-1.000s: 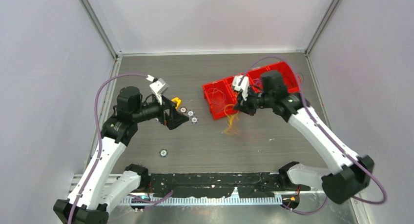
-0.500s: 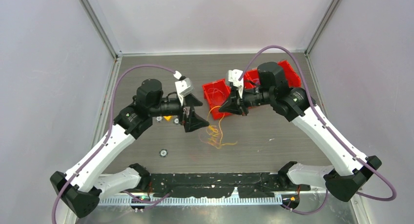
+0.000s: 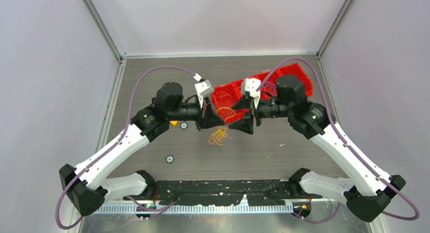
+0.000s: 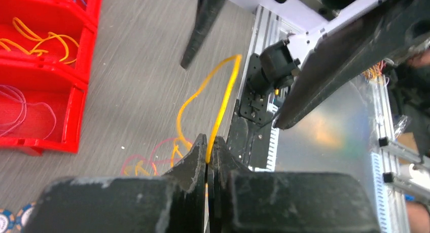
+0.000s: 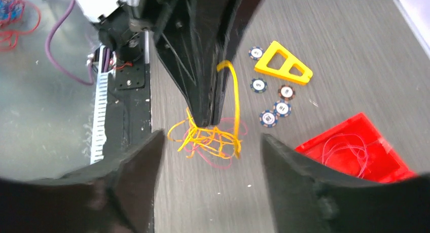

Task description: Untangle the cables

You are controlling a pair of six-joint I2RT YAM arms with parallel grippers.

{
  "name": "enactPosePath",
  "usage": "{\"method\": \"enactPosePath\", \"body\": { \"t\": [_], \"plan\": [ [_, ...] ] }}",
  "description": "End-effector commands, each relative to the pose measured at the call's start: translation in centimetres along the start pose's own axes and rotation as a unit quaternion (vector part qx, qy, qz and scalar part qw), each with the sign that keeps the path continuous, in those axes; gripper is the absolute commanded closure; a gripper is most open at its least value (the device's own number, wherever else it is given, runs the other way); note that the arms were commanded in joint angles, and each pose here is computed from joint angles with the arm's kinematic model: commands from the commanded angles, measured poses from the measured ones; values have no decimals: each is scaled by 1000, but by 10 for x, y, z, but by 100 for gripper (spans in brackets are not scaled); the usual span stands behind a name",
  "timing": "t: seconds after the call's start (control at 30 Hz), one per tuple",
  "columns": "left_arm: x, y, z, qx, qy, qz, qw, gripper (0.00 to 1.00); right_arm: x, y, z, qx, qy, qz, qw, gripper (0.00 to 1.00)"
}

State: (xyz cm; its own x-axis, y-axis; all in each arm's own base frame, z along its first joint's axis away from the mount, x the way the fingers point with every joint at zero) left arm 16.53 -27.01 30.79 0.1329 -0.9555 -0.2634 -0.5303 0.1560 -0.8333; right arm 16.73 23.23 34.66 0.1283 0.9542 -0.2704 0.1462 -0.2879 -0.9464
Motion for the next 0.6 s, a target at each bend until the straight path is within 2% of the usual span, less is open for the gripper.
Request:
{"method": "enactPosePath", "body": {
  "t": [0.0,0.07,0.1,0.2,0.33,0.47,0.57],
  "plan": [
    [-16,-42,-5,-92,-21,-112,989,100,2,10,-26,45,86,-11,995,10],
    [-23,-47,4,-143,-47,-131,980,100,3,15,-29,61,98,-14,993,2],
    [-25,-48,8,-167,-59,-138,974,100,3,14,-31,61,102,-22,993,1],
    [-30,-48,24,-237,-119,-154,952,100,5,15,-33,79,124,-47,988,4],
    [-36,-51,40,-314,-185,-181,913,100,12,5,-45,84,180,-90,976,4],
    [-36,-49,45,-365,-201,-185,890,100,35,-14,-34,58,160,-123,978,1],
    [-36,-46,47,-383,-206,-182,882,100,49,-25,-33,28,147,-134,980,10]
  ]
}}
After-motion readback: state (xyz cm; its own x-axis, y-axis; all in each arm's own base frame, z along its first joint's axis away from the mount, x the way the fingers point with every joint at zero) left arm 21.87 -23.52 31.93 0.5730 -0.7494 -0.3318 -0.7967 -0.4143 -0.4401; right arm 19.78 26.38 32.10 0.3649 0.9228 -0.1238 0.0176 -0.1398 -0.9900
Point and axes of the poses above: each gripper's point midway between its finger pads, its own x axis out along the fingers, its own z axis along the line the jaws close on, y = z × x, the point moved 4 cm from there along -x, back along the fingers, and after that the axes turned 9 degrees about -x, right-handed, at the moved point
